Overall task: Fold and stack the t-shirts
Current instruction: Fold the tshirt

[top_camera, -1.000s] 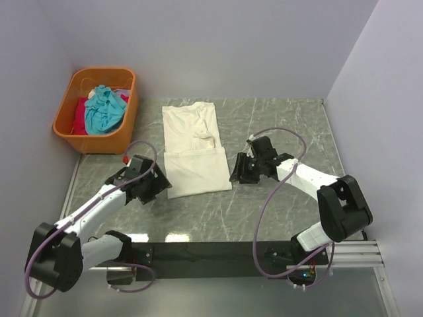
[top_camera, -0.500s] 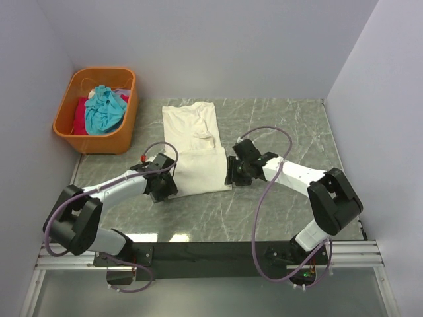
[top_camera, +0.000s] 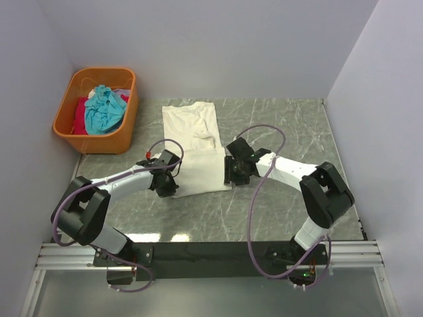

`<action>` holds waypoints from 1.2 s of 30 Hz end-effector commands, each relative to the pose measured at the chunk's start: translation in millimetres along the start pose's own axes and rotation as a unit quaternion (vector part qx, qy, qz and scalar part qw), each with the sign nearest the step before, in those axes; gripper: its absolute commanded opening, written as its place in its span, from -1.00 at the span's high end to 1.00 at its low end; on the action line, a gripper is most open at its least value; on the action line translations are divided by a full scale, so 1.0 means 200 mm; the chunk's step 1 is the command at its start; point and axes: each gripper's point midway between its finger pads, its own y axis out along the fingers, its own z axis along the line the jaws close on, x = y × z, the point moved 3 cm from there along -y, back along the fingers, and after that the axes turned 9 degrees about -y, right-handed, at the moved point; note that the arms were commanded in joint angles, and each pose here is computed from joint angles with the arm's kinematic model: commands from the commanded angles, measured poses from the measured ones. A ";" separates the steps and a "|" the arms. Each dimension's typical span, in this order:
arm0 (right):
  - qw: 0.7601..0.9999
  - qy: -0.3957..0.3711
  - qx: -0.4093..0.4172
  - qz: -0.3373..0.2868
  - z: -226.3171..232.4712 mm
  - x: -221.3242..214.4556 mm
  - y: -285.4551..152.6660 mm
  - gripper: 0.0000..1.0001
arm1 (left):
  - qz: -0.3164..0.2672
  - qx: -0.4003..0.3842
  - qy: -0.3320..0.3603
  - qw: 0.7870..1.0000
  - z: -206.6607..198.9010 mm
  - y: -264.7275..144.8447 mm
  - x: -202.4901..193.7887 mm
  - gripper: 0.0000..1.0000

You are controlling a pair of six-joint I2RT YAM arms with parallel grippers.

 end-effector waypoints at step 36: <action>0.986 -0.088 -0.020 0.142 0.01 -0.23 -0.12 1.00 | 0.088 0.021 0.096 0.991 0.14 -0.23 -0.21 0.99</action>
